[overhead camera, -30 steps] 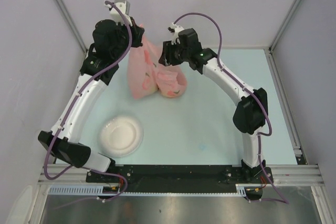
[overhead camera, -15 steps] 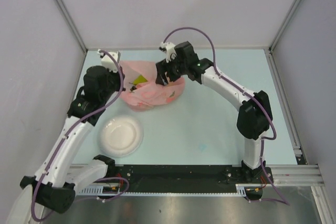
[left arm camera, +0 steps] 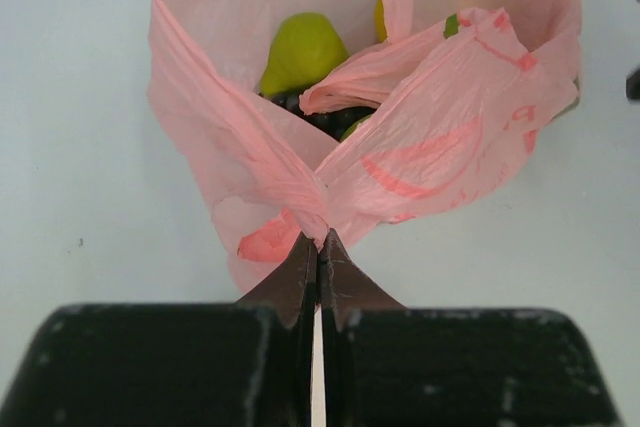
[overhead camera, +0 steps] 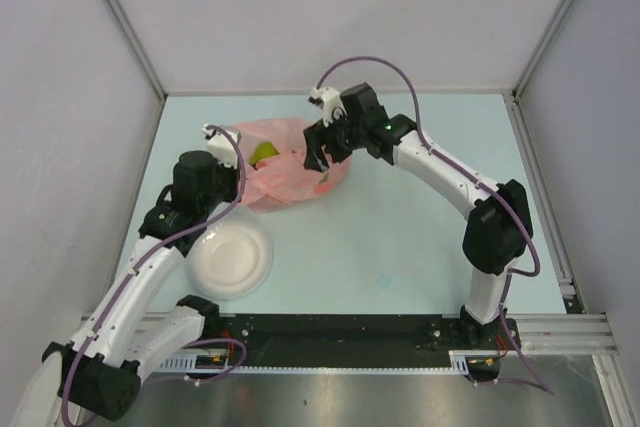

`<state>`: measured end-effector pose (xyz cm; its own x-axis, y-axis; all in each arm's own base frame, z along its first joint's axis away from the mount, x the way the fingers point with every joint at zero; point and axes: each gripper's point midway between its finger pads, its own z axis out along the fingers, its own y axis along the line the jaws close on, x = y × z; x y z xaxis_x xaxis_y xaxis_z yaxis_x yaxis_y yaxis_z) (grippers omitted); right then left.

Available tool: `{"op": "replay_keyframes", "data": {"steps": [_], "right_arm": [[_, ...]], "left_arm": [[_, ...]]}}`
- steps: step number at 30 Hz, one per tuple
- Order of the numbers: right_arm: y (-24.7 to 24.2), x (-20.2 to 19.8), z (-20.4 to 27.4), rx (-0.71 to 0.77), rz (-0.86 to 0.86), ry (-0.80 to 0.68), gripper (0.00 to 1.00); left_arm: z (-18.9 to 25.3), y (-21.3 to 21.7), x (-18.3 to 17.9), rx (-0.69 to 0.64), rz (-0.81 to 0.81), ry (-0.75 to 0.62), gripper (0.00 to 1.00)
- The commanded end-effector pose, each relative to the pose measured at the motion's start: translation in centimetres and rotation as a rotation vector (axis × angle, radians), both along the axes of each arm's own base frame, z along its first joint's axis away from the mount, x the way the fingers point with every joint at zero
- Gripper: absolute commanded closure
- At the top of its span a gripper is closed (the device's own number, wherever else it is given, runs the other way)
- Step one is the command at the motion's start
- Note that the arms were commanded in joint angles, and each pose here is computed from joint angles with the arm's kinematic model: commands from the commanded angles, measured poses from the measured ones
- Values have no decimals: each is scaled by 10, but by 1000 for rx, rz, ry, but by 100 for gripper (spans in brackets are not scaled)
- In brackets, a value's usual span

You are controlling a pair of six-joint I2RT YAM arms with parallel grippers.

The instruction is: Take the fake fruits out of the plastic bag

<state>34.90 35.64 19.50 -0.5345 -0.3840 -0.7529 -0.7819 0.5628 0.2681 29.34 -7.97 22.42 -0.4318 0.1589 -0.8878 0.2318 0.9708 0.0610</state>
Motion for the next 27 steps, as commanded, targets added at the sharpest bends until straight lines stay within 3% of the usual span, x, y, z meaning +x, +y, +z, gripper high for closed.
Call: {"op": "replay_keyframes", "data": {"steps": [1,3,7,12,15,16,18,19,22,26,27], "right_arm": [[30,35,47,150,-81,-49,15],[42,42,42,155,-87,-20,12],[53,52,-12,82,-108,61,8],[53,57,-47,29,-127,89,9],[57,65,-46,47,-129,69,27],[61,66,-39,76,-100,63,48],[63,70,-18,113,-81,23,75],[63,78,4,140,-87,-32,100],[49,106,70,198,-102,-226,100],[-3,169,156,231,-218,-517,100],[-14,181,169,237,-252,-558,100]], "left_arm": [[23,-8,5,-44,-31,-73,100],[26,-9,7,-47,-36,-76,100],[39,-13,9,-62,-49,-97,100],[53,-17,17,-74,-57,-127,100],[60,-19,21,-79,-57,-143,100],[61,-19,23,-80,-58,-148,100],[68,-21,27,-90,-64,-173,100],[72,-23,30,-96,-66,-186,100],[103,-39,51,-114,-112,-266,100],[130,-74,114,-130,-182,-336,100],[160,-81,127,-149,-196,-398,100]]}}
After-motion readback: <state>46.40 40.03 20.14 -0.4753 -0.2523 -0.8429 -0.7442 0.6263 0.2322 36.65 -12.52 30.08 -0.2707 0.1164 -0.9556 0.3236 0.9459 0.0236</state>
